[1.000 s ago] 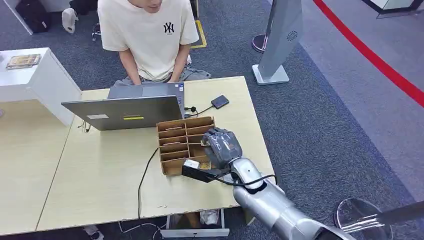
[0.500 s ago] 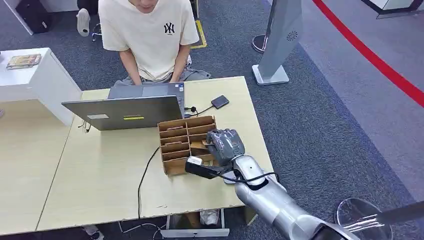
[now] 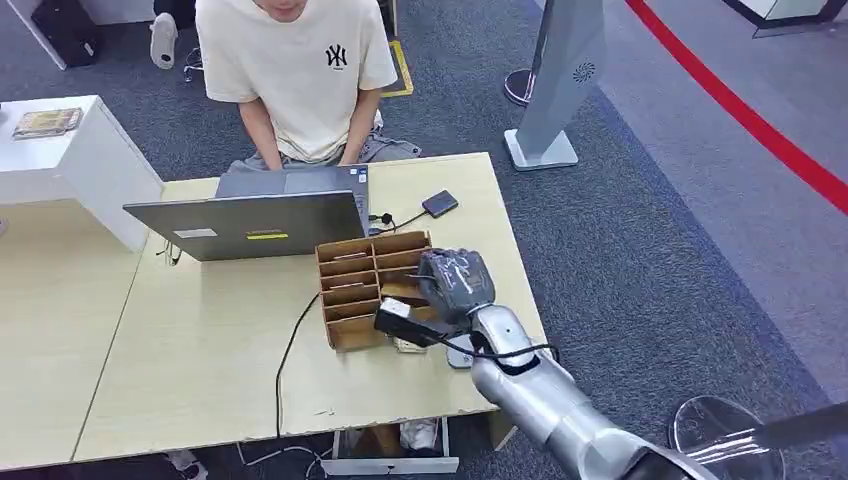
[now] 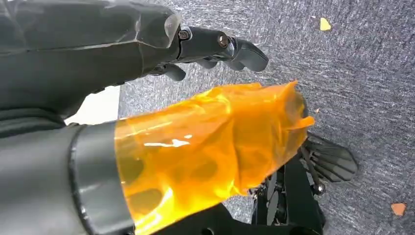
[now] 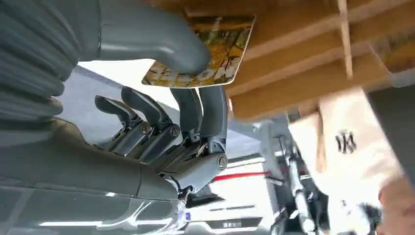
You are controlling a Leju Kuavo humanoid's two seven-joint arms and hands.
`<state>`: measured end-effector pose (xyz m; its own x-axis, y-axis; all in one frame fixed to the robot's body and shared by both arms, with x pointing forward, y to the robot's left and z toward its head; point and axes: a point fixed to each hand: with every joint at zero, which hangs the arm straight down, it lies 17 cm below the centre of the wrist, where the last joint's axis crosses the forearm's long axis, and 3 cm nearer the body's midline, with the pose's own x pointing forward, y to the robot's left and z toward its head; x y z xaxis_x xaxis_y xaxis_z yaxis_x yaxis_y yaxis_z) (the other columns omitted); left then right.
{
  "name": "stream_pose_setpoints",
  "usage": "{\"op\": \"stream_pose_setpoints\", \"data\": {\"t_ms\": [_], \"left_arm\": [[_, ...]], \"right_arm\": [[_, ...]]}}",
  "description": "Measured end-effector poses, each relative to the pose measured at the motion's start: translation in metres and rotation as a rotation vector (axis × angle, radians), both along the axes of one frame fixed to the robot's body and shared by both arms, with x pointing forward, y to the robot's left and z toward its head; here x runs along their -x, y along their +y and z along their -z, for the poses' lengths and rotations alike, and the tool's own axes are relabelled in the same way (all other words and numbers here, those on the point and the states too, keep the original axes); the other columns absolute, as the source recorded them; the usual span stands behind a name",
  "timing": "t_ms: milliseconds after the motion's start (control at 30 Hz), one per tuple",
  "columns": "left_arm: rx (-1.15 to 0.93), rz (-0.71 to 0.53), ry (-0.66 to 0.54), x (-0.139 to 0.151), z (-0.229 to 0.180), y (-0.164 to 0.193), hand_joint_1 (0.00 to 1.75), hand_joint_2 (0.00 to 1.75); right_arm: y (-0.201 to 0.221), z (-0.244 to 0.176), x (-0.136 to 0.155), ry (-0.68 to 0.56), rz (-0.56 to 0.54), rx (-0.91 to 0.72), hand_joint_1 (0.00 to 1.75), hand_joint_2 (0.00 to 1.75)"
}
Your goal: Pass the card to the sensor for recognition and then transmit it.
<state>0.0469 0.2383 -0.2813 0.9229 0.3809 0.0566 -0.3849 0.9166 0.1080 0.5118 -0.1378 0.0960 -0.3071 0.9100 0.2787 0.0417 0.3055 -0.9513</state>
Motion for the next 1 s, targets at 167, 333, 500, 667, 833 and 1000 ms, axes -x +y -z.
{"op": "stream_pose_setpoints", "data": {"t_ms": [167, 333, 500, 667, 833, 1000], "left_arm": [[0.0, -0.022, 0.004, 0.002, 0.0, -0.002, 0.0, 0.0], [0.001, -0.033, 0.002, 0.002, 0.0, -0.005, 0.0, 0.0], [0.002, -0.041, -0.002, 0.002, 0.0, -0.007, 0.0, 0.0], [0.002, -0.039, -0.004, 0.002, 0.0, -0.007, 0.0, 0.0], [0.006, -0.013, -0.014, 0.0, -0.001, -0.007, 0.0, 0.0], [0.01, 0.018, -0.023, -0.003, -0.001, -0.006, 0.0, 0.0]], "right_arm": [[0.005, -0.046, 0.005, -0.095, -0.006, -0.122, 1.75, 1.75], [0.005, -0.097, 0.018, -0.196, -0.027, -0.237, 1.75, 1.75], [0.0, -0.141, 0.035, -0.264, -0.068, -0.381, 1.75, 1.75], [0.001, -0.171, 0.044, -0.295, -0.117, -0.467, 1.75, 1.75], [0.012, -0.187, 0.041, -0.296, -0.172, -0.466, 1.75, 1.75], [0.035, -0.207, 0.023, -0.284, -0.226, -0.427, 1.75, 1.75]]}}
